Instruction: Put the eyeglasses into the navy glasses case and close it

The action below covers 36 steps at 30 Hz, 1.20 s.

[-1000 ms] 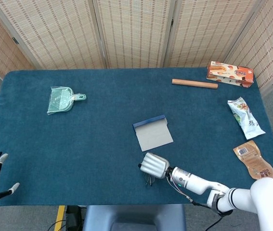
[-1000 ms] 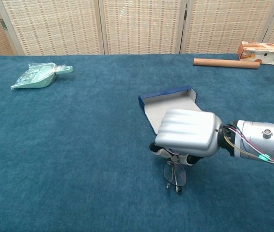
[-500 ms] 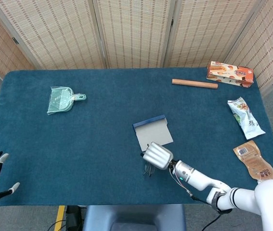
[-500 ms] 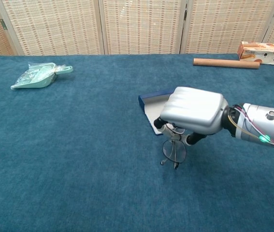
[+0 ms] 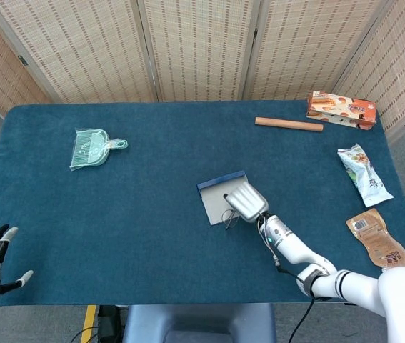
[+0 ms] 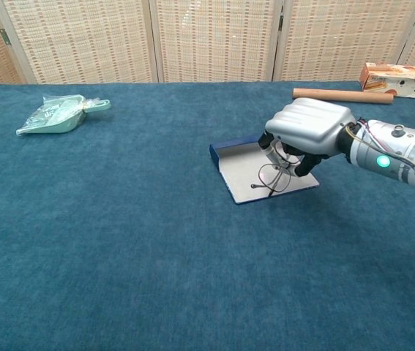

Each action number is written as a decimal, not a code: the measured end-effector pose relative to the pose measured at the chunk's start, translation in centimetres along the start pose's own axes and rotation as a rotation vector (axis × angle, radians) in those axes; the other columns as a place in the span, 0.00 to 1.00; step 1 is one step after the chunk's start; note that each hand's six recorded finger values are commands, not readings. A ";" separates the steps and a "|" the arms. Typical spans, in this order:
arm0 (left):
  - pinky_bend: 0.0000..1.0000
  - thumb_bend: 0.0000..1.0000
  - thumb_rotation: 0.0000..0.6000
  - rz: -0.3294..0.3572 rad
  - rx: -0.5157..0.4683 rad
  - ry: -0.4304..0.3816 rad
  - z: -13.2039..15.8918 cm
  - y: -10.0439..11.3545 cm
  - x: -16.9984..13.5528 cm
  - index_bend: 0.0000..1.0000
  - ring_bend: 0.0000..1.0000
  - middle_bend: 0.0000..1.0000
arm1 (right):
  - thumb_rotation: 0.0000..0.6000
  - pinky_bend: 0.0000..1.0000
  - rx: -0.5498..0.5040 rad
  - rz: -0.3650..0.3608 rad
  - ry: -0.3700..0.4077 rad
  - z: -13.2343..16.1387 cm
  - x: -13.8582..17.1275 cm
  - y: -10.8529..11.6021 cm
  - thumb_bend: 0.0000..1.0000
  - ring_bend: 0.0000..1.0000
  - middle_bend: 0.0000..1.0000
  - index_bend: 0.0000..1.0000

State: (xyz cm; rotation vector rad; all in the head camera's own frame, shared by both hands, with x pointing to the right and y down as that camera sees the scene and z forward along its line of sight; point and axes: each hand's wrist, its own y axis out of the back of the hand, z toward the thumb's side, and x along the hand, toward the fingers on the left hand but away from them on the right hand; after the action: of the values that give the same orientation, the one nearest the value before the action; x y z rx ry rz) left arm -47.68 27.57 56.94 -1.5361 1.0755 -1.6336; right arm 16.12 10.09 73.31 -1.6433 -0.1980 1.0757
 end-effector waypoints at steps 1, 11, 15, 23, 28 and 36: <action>0.20 0.19 1.00 -0.001 0.000 0.000 0.0 0.0 0.0 0.15 0.10 0.10 | 1.00 0.97 -0.009 0.007 -0.009 -0.1 -0.2 -0.1 0.47 1.00 1.00 0.49; 0.20 0.19 1.00 -0.008 0.000 0.005 -0.2 -0.2 0.0 0.15 0.10 0.10 | 1.00 0.97 -0.068 0.029 -0.047 0.0 -1.6 -0.1 0.47 1.00 1.00 0.11; 0.20 0.19 1.00 -0.011 0.000 0.001 -0.1 -0.3 0.1 0.15 0.10 0.10 | 1.00 0.97 -0.074 0.030 -0.045 0.0 -1.3 -0.1 0.45 1.00 1.00 0.06; 0.20 0.19 1.00 -0.011 -0.002 -0.006 0.1 -0.4 0.2 0.15 0.10 0.10 | 1.00 0.97 -0.076 0.026 -0.045 0.1 -0.7 0.2 0.25 1.00 1.00 0.00; 0.20 0.19 1.00 -0.014 -0.001 0.000 -0.1 -0.4 0.1 0.15 0.10 0.10 | 1.00 0.97 -0.072 0.018 -0.024 0.5 0.1 0.5 0.21 1.00 1.00 0.00; 0.20 0.19 1.00 -0.014 0.000 0.001 -0.1 -0.4 0.1 0.15 0.10 0.10 | 1.00 0.97 -0.032 0.032 0.005 1.0 1.3 0.1 0.19 1.00 1.00 0.00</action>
State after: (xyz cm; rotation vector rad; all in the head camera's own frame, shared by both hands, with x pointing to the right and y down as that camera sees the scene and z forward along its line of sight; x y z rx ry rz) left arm -47.75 27.68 57.32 -1.5459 1.0681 -1.6442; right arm 16.11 11.53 72.52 -1.6826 -0.1866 1.0979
